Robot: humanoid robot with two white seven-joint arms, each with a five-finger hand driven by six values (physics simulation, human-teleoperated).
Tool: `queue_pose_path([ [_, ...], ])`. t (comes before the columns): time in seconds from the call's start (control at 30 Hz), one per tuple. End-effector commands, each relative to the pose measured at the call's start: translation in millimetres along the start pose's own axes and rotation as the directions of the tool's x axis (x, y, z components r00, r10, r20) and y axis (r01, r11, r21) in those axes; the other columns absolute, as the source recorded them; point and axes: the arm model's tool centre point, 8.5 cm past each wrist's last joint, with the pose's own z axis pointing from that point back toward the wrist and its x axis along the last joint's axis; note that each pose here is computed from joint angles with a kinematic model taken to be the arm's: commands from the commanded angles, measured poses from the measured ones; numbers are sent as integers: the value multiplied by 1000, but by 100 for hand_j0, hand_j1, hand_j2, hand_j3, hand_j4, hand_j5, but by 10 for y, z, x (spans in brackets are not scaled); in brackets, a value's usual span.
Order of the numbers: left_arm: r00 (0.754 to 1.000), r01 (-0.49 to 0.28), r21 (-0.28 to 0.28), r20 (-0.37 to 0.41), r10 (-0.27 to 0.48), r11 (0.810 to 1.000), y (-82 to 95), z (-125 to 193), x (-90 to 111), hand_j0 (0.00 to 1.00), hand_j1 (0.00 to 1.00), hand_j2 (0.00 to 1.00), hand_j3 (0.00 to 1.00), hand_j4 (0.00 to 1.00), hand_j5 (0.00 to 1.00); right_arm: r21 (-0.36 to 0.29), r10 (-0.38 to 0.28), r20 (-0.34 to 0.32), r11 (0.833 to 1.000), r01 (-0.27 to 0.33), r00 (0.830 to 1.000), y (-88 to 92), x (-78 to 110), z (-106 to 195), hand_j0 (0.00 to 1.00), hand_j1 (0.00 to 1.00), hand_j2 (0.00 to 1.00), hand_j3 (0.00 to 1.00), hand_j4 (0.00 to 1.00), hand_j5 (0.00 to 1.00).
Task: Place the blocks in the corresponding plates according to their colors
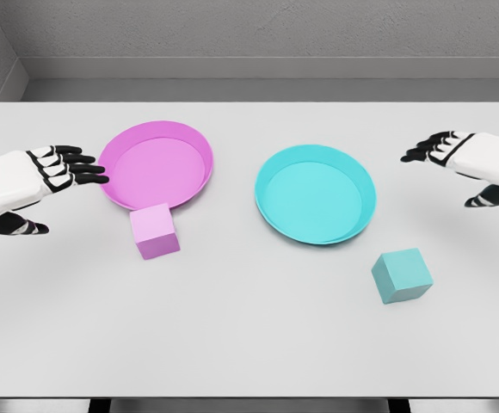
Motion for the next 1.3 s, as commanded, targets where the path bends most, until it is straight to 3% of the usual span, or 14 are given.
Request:
queue_pose_path([
  [0.0, 1000, -4, 2, 0, 4, 1000, 5, 3, 0, 100, 100, 100, 100, 100, 100, -5, -2, -2, 1000, 2, 1000, -15, -4, 8, 100, 100, 100, 100, 100, 100],
  [0.17, 1000, 13, -12, 8, -13, 1000, -3, -27, 7, 100, 100, 100, 100, 100, 100, -8, 5, -5, 1000, -5, 1000, -43, -7, 21, 100, 100, 100, 100, 100, 100],
  [0.23, 998, 36, -41, 53, -33, 999, -143, -200, 81, 100, 100, 100, 100, 100, 100, 0, 7, 3, 1000, -7, 1000, -20, 23, 16, 100, 100, 100, 100, 100, 100],
  [0.3, 995, 65, -83, 76, -58, 994, -233, -281, 105, 100, 100, 100, 100, 100, 100, 32, 24, 31, 999, -25, 999, 57, 144, -24, 100, 100, 100, 100, 100, 100],
  [0.37, 995, 63, -76, 86, -56, 995, -221, -314, 127, 100, 100, 100, 100, 100, 100, 90, 78, 85, 992, -86, 993, 225, 415, -97, 100, 100, 100, 100, 100, 100],
  [0.4, 994, 71, -58, 91, -65, 996, -166, -353, 126, 100, 100, 100, 100, 100, 100, 102, 79, 91, 991, -88, 993, 271, 447, -103, 100, 100, 100, 100, 100, 100],
  [0.43, 993, 75, -63, 95, -69, 995, -166, -384, 129, 100, 100, 100, 100, 100, 100, 106, 81, 89, 990, -90, 993, 276, 443, -95, 100, 100, 100, 100, 100, 100],
  [0.47, 993, 80, -109, 101, -69, 991, -207, -408, 135, 100, 100, 100, 100, 100, 100, 122, 92, 78, 987, -101, 993, 259, 408, -39, 100, 100, 100, 100, 100, 100],
  [0.57, 993, 104, -122, 73, -96, 987, -179, -392, 31, 100, 100, 100, 100, 100, 100, 143, 102, 67, 983, -111, 992, 258, 376, 26, 100, 100, 100, 100, 100, 100],
  [0.63, 979, 191, -140, 94, -179, 972, -175, -521, 45, 100, 100, 100, 100, 100, 100, 145, 107, 77, 982, -117, 991, 259, 414, 32, 100, 100, 100, 100, 100, 100],
  [0.7, 974, 215, -158, 103, -201, 964, -156, -590, 50, 100, 100, 100, 100, 100, 100, 150, 109, 116, 981, -125, 987, 313, 557, -1, 100, 100, 100, 100, 100, 100],
  [0.87, 970, 228, -202, 130, -204, 953, -182, -751, 97, 100, 100, 100, 100, 100, 100, 162, 127, 113, 976, -145, 985, 278, 552, 54, 100, 100, 100, 100, 100, 100],
  [1.03, 954, 289, -210, 149, -261, 934, -219, -865, 135, 100, 100, 100, 100, 100, 100, 182, 114, 118, 974, -135, 986, 352, 563, 65, 100, 100, 100, 100, 100, 100],
  [1.27, 927, 361, -165, 176, -332, 918, -124, -1109, 214, 100, 100, 100, 100, 100, 100, 226, 96, 146, 966, -127, 985, 493, 623, 30, 100, 100, 100, 100, 100, 100],
])
